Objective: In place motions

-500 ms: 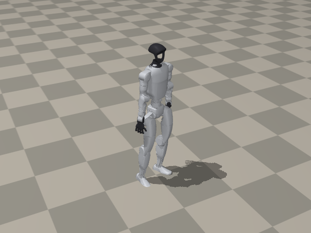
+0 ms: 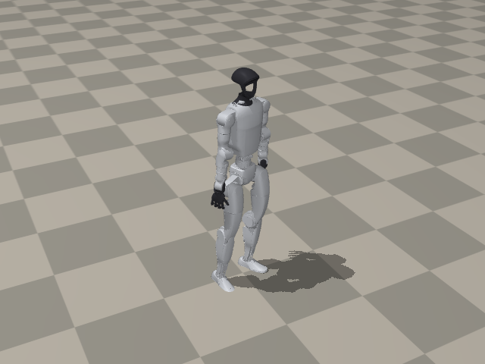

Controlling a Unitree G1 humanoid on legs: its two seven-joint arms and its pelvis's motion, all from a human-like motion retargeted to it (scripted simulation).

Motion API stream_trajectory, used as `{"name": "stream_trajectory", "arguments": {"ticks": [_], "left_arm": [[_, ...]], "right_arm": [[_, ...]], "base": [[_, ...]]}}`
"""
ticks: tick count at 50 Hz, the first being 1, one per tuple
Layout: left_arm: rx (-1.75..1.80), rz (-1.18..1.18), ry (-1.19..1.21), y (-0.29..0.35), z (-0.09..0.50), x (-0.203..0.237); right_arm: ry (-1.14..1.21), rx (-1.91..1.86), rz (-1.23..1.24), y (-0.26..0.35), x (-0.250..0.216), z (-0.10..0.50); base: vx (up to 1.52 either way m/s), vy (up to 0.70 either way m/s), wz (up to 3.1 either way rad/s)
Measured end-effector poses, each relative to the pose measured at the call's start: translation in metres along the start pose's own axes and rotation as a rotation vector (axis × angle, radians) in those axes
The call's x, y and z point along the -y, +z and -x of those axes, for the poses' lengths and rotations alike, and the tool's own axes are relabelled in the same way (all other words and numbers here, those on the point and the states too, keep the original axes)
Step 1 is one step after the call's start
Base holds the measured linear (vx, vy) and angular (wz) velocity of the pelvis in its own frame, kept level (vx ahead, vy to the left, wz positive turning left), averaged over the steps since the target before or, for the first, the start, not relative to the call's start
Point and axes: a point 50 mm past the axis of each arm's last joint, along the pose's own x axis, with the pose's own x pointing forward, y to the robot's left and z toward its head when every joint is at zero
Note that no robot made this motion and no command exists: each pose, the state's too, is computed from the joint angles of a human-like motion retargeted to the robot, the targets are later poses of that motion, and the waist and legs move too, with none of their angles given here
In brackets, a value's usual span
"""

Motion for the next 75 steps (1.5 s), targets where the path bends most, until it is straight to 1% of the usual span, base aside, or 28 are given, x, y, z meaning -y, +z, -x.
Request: {"name": "stream_trajectory", "arguments": {"ticks": [5, 8, 15, 18, 20, 22, 27, 33, 39, 47, 55, 63, 75], "left_arm": [[0.002, 0.001, -0.003, 0.001, 0.000, 0.000], [0.005, 0.005, -0.002, 0.002, 0.000, 0.000], [0.007, 0.017, -0.005, 0.002, 0.000, 0.001], [0.009, 0.018, -0.006, 0.003, 0.000, 0.001], [0.011, 0.018, -0.005, 0.003, 0.000, 0.000], [0.009, 0.019, -0.004, 0.002, 0.000, 0.001], [0.005, 0.026, -0.003, 0.000, 0.000, 0.001], [0.004, 0.035, -0.005, 0.000, 0.000, 0.001], [0.004, 0.042, -0.009, 0.000, 0.000, 0.002], [0.003, 0.049, -0.014, -0.001, 0.000, 0.003], [-0.006, 0.054, -0.019, -0.003, 0.000, 0.004], [-0.005, 0.054, -0.018, -0.003, 0.000, 0.003], [0.003, 0.058, -0.015, -0.001, 0.000, 0.002]], "right_arm": [[-0.018, 0.029, -0.023, 0.002, 0.002, 0.000], [-0.051, 0.085, -0.093, 0.010, 0.005, 0.000], [-0.137, 0.368, -0.425, 0.056, 0.026, 0.011], [-0.191, 0.513, -0.584, 0.086, 0.043, 0.026], [-0.247, 0.602, -0.642, 0.105, 0.058, 0.041], [-0.309, 0.710, -0.635, 0.123, 0.075, 0.060], [-0.493, 0.992, -0.530, 0.159, 0.113, 0.124], [-0.743, 1.306, -0.460, 0.180, 0.142, 0.206], [-0.910, 1.576, -0.481, 0.183, 0.149, 0.270], [-1.075, 1.896, -0.482, 0.176, 0.142, 0.338], [-1.281, 2.078, -0.387, 0.162, 0.132, 0.383], [-1.496, 2.185, -0.310, 0.147, 0.120, 0.408], [-1.589, 2.361, -0.291, 0.134, 0.104, 0.428]], "base": [[0.00, 0.00, 0.00], [0.00, 0.00, 0.00], [0.00, 0.00, 0.00], [0.00, 0.00, 0.00], [0.00, 0.00, 0.00], [0.00, 0.00, 0.00], [0.00, 0.00, 0.00], [0.00, 0.00, 0.00], [0.00, 0.00, 0.00], [0.00, 0.00, 0.00], [0.00, 0.00, 0.00], [0.00, 0.00, 0.00], [0.00, 0.00, 0.00]]}}
